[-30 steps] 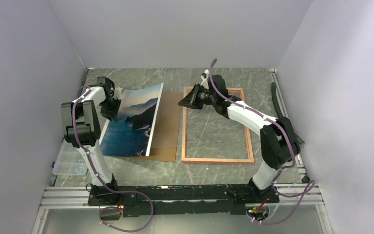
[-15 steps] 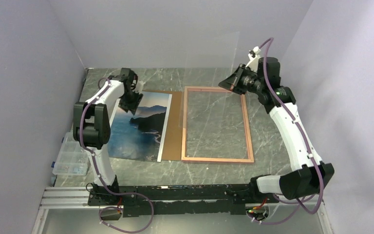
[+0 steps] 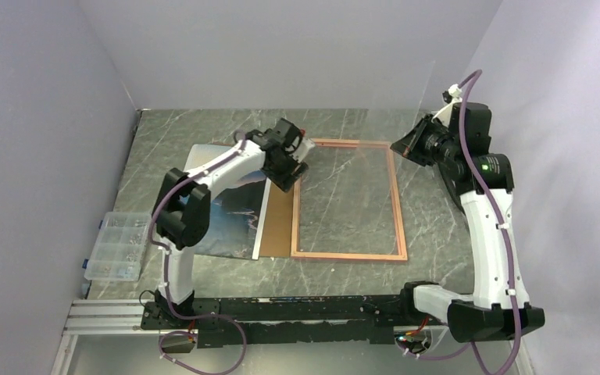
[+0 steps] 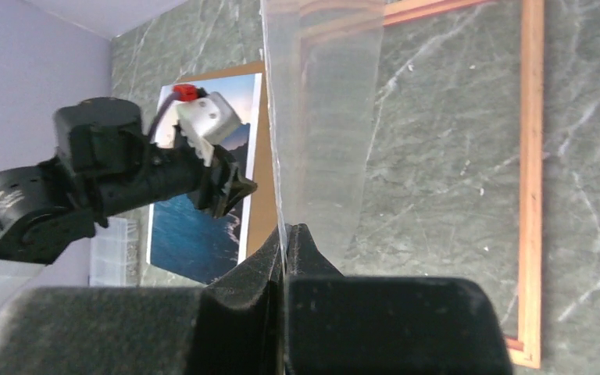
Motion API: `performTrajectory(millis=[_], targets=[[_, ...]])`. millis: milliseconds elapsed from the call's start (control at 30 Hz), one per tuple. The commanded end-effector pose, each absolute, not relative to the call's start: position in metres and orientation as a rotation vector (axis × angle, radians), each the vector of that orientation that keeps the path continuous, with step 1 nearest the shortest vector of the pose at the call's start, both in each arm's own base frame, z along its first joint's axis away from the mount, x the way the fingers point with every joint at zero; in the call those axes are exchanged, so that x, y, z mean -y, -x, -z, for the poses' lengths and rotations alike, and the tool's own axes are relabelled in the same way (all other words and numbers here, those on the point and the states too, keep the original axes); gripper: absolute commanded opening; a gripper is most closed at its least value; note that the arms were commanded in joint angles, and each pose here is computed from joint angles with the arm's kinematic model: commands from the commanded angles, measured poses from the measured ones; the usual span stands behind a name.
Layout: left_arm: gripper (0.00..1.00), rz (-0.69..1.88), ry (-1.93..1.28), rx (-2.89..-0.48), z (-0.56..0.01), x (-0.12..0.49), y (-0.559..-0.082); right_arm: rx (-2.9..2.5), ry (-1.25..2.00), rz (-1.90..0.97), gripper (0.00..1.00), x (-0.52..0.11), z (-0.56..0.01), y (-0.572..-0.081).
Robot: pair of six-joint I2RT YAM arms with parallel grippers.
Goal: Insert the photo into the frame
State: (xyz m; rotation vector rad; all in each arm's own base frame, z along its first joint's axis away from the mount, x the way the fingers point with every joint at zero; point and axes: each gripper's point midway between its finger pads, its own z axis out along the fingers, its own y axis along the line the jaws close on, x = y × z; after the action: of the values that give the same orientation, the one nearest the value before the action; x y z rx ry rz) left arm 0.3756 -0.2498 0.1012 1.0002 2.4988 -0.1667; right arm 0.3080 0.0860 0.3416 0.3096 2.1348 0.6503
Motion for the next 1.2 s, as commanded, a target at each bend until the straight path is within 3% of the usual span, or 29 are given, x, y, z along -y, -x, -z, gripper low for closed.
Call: performTrajectory(millis=[0, 200, 600, 933, 1167], targets=[[0.67, 0.098, -1.030, -2.462, -0.075, 0.271, -0.381, -2.094, -0.322, -0.600, 0.00, -0.071, -0.354, -0.293], [0.64, -0.053, -1.064, -2.432, -0.057, 0.275, -0.384, -2.084, -0.354, -0.589, 0.00, -0.060, -0.358, -0.288], [0.66, -0.035, -1.063, -2.442, -0.031, 0.284, -0.381, -2.095, -0.390, -0.646, 0.00, -0.059, -0.345, -0.296], [0.68, 0.039, -1.078, -2.393, -0.041, 0.317, -0.385, -2.124, -0.410, -0.675, 0.00, -0.060, -0.328, -0.296], [0.68, -0.096, -1.110, -2.448, -0.009, 0.292, -0.378, -2.158, -0.419, -0.700, 0.00, -0.063, -0.313, -0.295]])
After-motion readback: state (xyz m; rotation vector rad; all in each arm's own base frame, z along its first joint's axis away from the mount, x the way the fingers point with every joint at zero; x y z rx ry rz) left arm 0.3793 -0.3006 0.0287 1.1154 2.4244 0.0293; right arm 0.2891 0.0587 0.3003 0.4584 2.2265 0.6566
